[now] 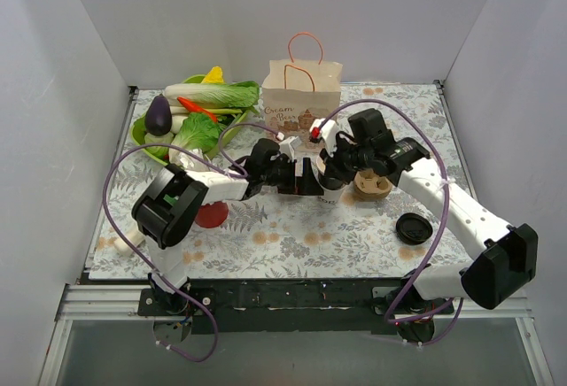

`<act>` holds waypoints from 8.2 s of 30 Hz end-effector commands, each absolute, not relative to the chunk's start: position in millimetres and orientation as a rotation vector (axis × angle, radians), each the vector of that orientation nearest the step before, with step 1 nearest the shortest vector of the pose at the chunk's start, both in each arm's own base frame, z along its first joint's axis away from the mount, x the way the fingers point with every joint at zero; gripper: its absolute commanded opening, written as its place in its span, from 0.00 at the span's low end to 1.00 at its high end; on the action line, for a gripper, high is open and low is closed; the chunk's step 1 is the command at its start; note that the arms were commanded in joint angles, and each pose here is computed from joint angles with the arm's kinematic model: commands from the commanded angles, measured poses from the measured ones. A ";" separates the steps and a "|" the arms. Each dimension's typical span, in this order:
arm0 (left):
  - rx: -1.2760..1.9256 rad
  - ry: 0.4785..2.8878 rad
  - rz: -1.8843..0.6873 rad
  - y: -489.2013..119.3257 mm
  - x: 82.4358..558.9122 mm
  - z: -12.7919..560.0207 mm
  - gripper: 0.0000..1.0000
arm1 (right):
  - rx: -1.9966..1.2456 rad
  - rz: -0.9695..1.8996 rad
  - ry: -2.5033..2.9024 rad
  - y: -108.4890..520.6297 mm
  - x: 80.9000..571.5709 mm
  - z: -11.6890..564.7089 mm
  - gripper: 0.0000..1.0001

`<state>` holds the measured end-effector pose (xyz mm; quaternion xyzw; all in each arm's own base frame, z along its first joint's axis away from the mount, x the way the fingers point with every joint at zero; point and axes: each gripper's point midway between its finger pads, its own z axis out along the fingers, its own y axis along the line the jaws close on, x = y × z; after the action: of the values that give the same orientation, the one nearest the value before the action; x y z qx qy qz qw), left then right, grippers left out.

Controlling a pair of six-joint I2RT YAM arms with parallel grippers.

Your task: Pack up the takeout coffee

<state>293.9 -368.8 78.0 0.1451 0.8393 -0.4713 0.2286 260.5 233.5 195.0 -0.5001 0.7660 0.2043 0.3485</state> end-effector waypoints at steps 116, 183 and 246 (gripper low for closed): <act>0.545 2.308 -0.348 -163.5 416.2 196.7 0.00 | -1.501 0.400 1.804 177.3 193.4 129.6 0.01; 0.312 2.033 -0.295 -148.9 450.1 300.4 0.96 | -1.451 0.395 2.048 133.3 184.8 180.6 0.47; 0.410 2.045 -0.488 -180.5 444.2 291.5 0.94 | -1.355 0.124 2.537 -8.0 166.4 105.9 0.01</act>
<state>449.3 -176.9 276.3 0.1565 0.8501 -0.1910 0.4650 161.3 -1.2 79.0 -0.4511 0.8826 0.0721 0.1111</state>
